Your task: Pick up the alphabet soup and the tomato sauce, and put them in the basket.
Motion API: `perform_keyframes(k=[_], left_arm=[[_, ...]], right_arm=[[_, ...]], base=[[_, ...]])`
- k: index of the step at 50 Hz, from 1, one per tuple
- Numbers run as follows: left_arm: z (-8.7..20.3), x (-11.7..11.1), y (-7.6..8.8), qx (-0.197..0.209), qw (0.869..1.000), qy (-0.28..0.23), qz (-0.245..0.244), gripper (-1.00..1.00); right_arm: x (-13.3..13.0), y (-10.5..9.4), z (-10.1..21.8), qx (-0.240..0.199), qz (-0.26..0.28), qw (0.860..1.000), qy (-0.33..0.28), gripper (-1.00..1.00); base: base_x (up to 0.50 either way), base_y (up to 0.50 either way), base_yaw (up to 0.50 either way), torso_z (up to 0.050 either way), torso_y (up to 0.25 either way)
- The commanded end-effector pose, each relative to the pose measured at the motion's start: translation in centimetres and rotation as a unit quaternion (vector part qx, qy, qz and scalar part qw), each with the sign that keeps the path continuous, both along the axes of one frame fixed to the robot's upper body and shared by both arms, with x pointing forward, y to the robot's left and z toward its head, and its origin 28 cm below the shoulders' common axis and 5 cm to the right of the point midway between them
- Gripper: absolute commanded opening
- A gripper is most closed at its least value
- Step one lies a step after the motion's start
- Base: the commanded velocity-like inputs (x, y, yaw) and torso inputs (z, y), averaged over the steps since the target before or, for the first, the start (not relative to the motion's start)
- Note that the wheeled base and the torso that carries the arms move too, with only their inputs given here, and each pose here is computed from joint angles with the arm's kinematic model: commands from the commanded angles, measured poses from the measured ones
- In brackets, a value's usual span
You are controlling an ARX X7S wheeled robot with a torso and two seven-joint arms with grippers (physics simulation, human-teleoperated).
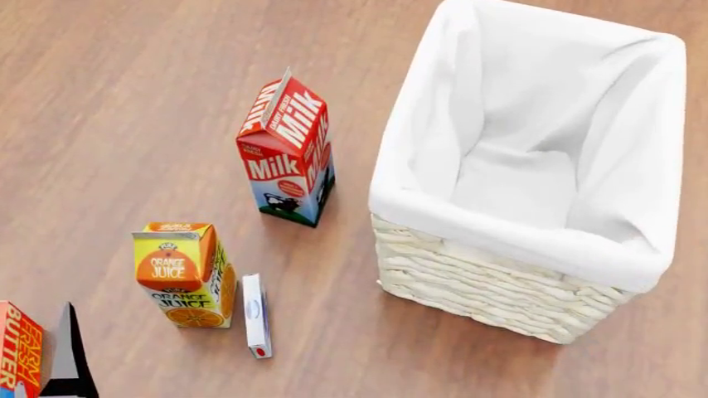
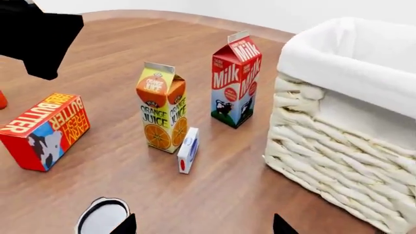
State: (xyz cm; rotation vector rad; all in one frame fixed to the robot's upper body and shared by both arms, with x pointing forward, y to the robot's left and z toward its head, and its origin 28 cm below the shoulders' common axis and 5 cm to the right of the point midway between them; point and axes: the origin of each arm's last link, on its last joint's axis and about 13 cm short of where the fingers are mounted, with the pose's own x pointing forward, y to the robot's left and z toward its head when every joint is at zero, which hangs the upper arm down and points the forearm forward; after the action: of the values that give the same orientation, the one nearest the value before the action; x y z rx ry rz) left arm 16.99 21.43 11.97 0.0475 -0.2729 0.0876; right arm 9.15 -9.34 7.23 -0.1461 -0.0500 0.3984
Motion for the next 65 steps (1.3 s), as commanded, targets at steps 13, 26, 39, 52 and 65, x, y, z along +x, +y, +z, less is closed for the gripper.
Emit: perform_keyframes(k=[13,26,39,52,65], left_arm=[[0.0,0.3,0.1,-0.019,1.000,0.003,-0.021,1.00],[0.0,0.2,0.0,-0.019,1.000,0.003,-0.022,1.00],[0.0,0.2,0.0,-0.019,1.000,0.004,-0.023,1.00],[0.1,0.2,0.0,-0.020,1.000,0.003,-0.023,1.00],[0.1,0.1,0.0,-0.021,1.000,0.004,-0.023,1.00]], right_arm=[[0.8,0.8,-1.4,-0.041,0.012,0.998,0.051,1.00],[0.5,0.9,-2.2,-0.047,0.006,0.996,0.076,1.00],[0.1,1.2,-2.9,-0.056,0.013,0.993,0.105,1.00],[0.2,1.5,-3.5,-0.062,0.017,0.989,0.134,1.00],[0.9,1.7,-4.0,-0.062,0.003,0.987,0.149,1.00]], base=[[0.00,0.00,0.00,0.000,0.000],[0.00,0.00,0.00,0.000,0.000],[0.00,0.00,0.00,0.000,0.000],[0.00,0.00,0.00,0.000,0.000],[0.00,0.00,0.00,0.000,0.000]])
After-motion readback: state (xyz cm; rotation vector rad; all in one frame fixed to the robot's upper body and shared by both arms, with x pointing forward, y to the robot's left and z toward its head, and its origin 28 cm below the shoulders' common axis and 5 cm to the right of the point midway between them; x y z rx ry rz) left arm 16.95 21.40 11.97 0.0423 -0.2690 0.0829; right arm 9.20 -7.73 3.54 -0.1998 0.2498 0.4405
